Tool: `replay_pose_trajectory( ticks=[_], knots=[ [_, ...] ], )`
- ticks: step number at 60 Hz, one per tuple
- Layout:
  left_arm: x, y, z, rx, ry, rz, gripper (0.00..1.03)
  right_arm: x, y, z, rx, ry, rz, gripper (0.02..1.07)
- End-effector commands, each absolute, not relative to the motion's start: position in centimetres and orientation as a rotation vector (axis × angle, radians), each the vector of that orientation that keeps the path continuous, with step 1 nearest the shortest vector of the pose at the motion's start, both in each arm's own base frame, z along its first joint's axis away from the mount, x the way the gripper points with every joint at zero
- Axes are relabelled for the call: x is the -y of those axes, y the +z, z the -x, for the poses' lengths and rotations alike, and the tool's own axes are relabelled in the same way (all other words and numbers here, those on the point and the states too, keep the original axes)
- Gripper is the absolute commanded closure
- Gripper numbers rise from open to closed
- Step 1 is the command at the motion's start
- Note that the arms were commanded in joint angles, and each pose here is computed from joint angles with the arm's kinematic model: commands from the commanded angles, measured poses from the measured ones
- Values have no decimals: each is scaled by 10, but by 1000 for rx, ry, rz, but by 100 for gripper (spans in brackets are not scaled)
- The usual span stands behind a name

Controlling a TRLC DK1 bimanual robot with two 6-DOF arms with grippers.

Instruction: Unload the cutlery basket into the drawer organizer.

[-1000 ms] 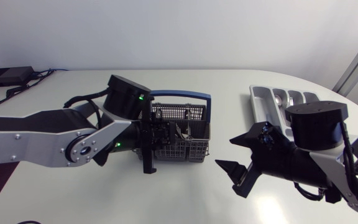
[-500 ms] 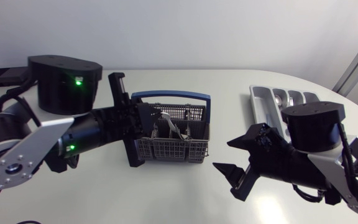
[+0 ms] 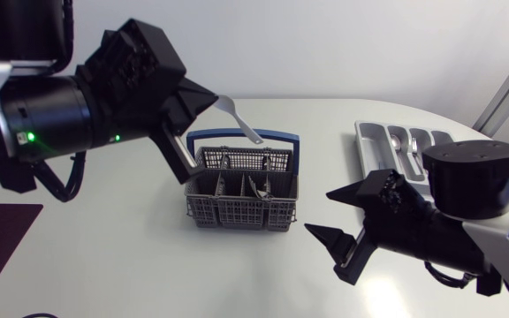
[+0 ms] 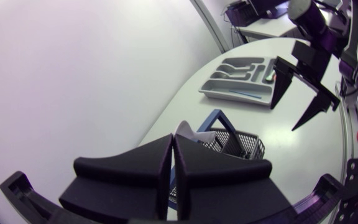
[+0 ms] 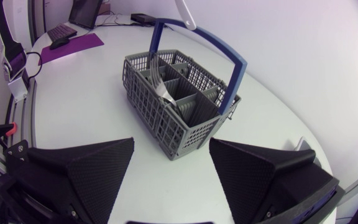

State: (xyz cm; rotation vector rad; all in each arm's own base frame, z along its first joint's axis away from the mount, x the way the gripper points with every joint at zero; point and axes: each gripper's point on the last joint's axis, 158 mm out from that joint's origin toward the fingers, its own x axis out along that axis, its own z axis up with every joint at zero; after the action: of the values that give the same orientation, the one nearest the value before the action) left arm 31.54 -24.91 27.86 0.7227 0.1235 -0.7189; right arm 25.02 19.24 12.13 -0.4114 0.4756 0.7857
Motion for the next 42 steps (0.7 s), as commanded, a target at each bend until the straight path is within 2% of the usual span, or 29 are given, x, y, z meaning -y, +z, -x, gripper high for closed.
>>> replay_pose_trajectory(
  ticks=[1, 16, 27, 39, 42],
  knots=[
    [250, 285, -328, -176, -685, -612, 100, -191, 128, -247, -461, 776, 388, 20],
    [287, 227, -341, -501, -774, -384, 100, -199, 148, -254, -332, 708, 488, 20],
    [307, 218, -337, -650, -832, -276, 100, -208, 163, -271, -255, 642, 542, 20],
    [324, 216, -331, -746, -888, -186, 100, -222, 168, -289, -209, 603, 581, 20],
    [328, 214, -328, -769, -900, -170, 100, -226, 170, -292, -192, 596, 602, 23]
  ],
)
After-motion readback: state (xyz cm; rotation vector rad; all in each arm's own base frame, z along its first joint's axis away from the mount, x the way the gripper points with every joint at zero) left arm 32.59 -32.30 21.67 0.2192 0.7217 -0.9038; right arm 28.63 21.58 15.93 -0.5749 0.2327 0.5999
